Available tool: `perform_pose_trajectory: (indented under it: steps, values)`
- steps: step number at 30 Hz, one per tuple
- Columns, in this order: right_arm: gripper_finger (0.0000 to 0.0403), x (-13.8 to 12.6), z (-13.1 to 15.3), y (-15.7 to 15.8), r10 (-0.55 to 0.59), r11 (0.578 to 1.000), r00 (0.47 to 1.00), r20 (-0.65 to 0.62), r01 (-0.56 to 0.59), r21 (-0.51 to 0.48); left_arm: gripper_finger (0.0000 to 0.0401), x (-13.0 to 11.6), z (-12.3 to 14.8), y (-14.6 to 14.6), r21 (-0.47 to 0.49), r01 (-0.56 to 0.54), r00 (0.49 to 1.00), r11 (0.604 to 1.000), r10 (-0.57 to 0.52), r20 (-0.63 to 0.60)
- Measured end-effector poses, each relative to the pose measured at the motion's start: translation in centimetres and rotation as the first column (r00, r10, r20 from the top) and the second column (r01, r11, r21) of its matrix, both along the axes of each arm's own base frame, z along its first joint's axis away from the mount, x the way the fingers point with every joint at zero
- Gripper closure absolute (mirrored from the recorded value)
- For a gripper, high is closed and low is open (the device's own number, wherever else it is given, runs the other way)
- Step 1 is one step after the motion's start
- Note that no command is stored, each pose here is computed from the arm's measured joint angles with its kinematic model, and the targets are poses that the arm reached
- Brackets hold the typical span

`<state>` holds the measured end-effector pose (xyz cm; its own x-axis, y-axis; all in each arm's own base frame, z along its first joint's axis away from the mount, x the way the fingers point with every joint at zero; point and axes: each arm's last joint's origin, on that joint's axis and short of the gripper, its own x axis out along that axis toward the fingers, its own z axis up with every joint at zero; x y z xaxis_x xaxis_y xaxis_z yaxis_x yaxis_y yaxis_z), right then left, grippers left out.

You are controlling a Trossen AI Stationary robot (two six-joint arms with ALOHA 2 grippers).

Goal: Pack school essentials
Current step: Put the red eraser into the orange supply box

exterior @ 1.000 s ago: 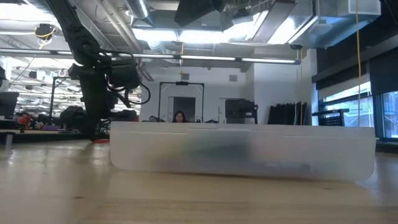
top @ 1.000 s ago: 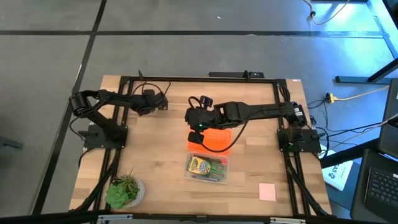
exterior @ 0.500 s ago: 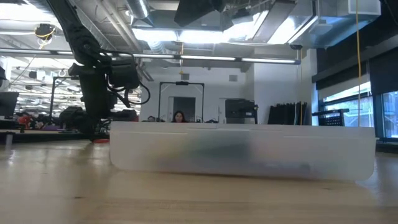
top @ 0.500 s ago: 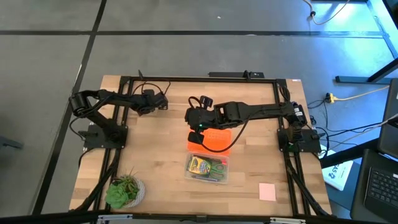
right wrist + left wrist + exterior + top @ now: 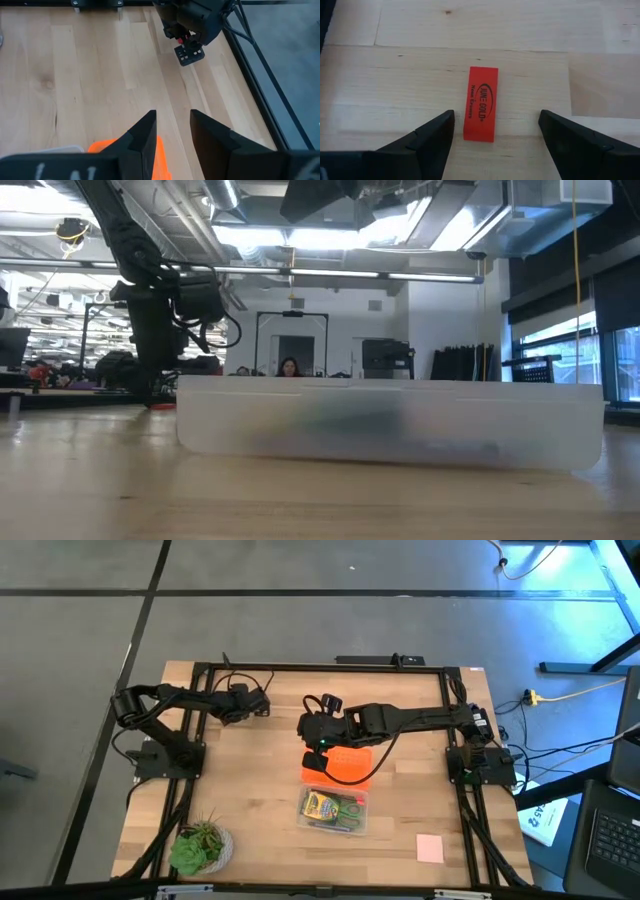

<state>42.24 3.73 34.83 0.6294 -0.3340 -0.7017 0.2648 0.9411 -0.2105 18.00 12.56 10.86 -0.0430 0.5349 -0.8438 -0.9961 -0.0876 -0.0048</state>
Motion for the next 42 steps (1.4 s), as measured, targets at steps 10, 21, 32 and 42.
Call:
perform_pose_trajectory:
  steps: [10, 21, 32, 42]
  values:
    - [0.0283, 0.0, 0.0, 0.0, 0.0, 1.0, 1.0, 0.0, 0.0, 0.0, 0.0172, -0.01, -0.01, -0.07, -0.013, 0.004, 1.0, 1.0, -0.004, 0.001]
    - [0.0283, 0.0, 0.0, 0.0, 0.0, 1.0, 1.0, 0.0, 0.0, 0.0, 0.0222, -0.01, -0.02, -0.08, -0.012, 0.009, 1.0, 1.0, -0.009, -0.003]
    - [0.0283, 0.0, 0.0, 0.0, 0.0, 1.0, 1.0, 0.0, 0.0, 0.001, 0.0253, -0.07, -0.04, -0.06, 0.003, 0.004, 1.0, 1.0, -0.004, -0.014]
    - [0.0283, 0.0, 0.0, 0.01, 0.0, 1.0, 1.0, 0.0, 0.0, 0.001, 0.0286, -0.1, -0.02, -0.02, 0.018, 0.021, 0.999, 1.0, -0.02, -0.038]
